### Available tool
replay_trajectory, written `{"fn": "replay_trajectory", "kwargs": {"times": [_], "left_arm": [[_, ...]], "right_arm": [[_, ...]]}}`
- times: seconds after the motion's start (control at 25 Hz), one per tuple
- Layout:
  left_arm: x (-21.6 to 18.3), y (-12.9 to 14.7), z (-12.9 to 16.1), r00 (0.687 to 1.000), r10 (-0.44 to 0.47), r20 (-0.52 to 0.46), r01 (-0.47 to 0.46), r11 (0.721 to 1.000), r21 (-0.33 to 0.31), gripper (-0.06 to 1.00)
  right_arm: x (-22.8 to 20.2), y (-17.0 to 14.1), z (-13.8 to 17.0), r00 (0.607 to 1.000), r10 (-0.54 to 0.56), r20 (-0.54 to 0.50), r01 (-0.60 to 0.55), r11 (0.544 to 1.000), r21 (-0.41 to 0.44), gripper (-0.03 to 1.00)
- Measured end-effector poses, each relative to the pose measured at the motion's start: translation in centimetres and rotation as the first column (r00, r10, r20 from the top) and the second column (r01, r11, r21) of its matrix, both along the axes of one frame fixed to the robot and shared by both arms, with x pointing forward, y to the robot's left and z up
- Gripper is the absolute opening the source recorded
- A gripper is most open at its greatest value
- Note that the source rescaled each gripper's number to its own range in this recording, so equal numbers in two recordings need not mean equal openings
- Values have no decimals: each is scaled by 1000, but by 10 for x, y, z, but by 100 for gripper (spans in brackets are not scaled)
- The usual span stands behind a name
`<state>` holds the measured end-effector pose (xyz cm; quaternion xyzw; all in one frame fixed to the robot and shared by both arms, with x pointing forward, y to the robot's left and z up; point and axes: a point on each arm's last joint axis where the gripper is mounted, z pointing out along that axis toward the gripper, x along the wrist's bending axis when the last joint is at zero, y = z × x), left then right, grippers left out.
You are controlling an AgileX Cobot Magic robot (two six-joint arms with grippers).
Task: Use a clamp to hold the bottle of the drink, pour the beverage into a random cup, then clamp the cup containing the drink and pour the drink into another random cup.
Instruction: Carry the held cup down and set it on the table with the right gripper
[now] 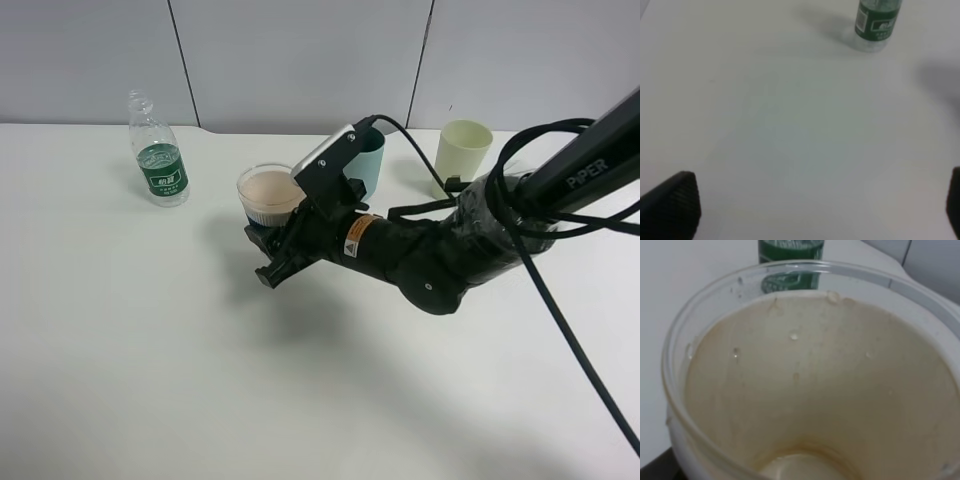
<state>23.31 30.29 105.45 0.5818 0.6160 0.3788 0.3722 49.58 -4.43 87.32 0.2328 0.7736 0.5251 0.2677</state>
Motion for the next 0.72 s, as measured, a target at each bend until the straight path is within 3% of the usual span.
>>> {"fn": "replay_trajectory", "kwargs": {"times": [0.36, 0.72], "left_arm": [[0, 0, 0, 1000, 0, 0, 0, 1000, 0, 100], [0, 0, 0, 1000, 0, 0, 0, 1000, 0, 100]], "right_arm": [[-5, -8, -38, 1000, -19, -1, 19, 1000, 10, 1], [-6, -8, -47, 999, -19, 29, 18, 999, 41, 1]]}}
